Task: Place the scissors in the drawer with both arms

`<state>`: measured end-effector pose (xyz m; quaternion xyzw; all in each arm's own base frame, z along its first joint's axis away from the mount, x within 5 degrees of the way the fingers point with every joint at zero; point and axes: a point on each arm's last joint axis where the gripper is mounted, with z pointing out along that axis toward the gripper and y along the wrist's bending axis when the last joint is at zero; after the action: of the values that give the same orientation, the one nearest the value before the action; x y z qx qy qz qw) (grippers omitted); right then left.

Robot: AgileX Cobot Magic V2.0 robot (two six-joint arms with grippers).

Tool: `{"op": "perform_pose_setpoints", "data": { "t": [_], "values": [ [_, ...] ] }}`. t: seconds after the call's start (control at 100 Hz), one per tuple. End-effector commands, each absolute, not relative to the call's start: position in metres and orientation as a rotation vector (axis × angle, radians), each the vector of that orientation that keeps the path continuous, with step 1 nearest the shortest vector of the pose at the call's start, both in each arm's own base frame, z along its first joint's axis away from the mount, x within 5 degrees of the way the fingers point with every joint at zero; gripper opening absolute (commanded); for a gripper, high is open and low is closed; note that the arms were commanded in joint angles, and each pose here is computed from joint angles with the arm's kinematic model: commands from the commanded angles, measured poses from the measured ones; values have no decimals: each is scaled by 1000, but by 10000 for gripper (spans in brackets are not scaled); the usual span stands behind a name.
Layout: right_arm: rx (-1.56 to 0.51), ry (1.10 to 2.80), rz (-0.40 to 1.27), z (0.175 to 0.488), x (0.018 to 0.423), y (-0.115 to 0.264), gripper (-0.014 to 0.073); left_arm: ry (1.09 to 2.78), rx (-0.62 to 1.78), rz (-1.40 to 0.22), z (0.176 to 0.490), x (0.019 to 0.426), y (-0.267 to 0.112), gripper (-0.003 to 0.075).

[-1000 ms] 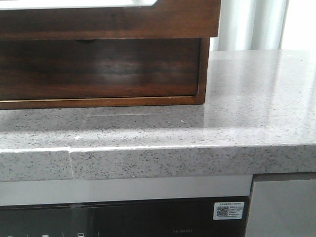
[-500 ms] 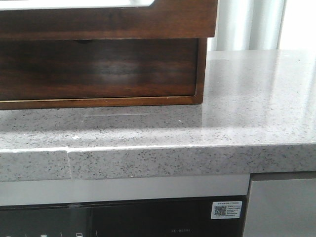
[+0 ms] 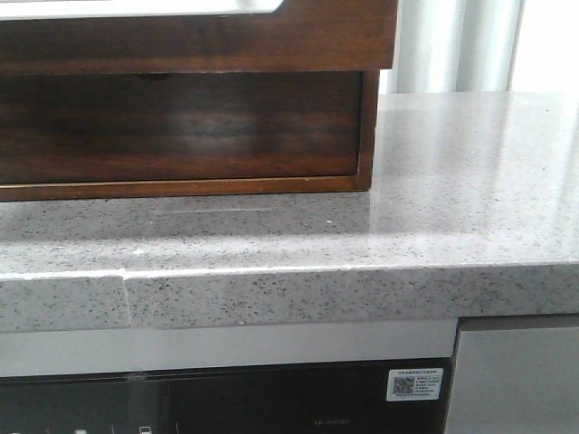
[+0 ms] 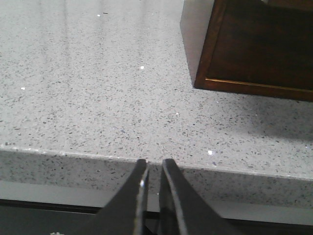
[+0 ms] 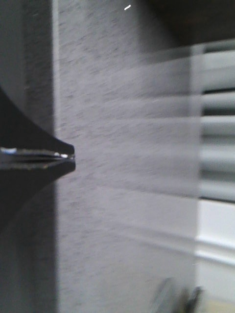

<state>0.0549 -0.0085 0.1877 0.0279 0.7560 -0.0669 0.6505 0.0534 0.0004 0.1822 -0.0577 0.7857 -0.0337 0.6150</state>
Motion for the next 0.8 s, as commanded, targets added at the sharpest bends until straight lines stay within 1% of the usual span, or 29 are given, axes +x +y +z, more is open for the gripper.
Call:
{"op": "perform_pose_setpoints", "data": {
  "t": [0.0,0.13,0.79],
  "values": [
    [73,1717,-161,184,54,-9,-106,1752,-147,-98,182,53,0,3],
    [79,1778,-161,178,53,-9,-106,1752,-147,-98,182,53,0,3],
    [79,1780,-162,178,53,-9,-106,1752,-147,-98,182,53,0,3]
  ]
}}
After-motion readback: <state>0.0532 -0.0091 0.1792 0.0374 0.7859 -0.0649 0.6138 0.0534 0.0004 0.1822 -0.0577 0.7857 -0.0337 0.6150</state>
